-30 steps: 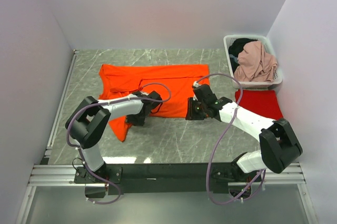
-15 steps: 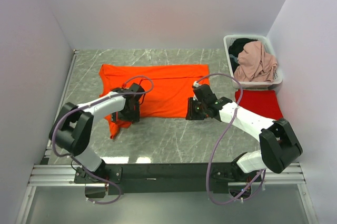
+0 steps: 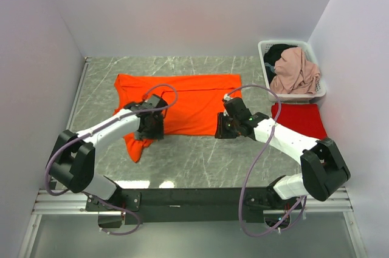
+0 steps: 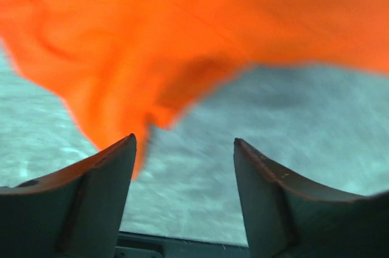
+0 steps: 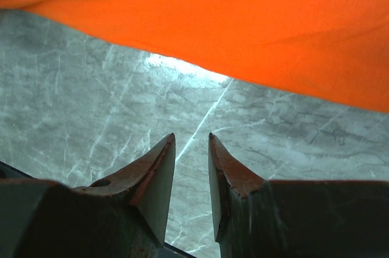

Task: Fold and stack the t-shirts
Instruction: Fold the tshirt

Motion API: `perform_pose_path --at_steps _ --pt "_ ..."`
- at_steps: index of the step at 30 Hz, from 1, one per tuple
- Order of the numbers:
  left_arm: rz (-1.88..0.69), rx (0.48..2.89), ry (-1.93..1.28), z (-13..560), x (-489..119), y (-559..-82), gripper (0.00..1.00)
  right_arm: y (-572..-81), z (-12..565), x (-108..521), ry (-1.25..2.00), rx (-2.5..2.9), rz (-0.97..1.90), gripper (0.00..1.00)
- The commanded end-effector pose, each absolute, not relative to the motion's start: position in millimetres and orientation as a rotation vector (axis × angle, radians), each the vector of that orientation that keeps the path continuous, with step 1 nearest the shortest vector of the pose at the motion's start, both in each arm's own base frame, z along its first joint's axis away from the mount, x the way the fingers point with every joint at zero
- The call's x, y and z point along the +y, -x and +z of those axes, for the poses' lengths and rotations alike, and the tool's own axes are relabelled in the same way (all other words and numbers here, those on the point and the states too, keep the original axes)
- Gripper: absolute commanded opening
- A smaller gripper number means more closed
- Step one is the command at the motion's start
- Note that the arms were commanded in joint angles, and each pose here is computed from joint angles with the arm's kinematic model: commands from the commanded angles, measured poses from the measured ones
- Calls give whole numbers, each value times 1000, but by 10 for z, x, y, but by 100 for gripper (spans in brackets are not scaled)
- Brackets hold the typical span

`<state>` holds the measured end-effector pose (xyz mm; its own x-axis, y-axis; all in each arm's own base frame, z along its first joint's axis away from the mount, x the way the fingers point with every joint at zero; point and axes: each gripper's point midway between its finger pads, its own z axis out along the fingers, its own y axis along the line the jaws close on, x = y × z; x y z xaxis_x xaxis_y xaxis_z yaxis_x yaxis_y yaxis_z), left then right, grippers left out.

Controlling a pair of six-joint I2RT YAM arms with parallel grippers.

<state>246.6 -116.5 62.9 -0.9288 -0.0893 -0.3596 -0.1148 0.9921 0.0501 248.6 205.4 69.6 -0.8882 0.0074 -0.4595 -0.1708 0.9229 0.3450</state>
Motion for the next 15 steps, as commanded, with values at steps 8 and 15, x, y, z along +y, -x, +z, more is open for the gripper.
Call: perform_pose_path --at_steps 8,15 --pt "14 2819 36 471 -1554 -2447 60 -2500 777 2006 125 2578 513 36" --pt "154 2830 62 382 -1339 -2586 61 -2476 771 1983 119 2577 508 36"
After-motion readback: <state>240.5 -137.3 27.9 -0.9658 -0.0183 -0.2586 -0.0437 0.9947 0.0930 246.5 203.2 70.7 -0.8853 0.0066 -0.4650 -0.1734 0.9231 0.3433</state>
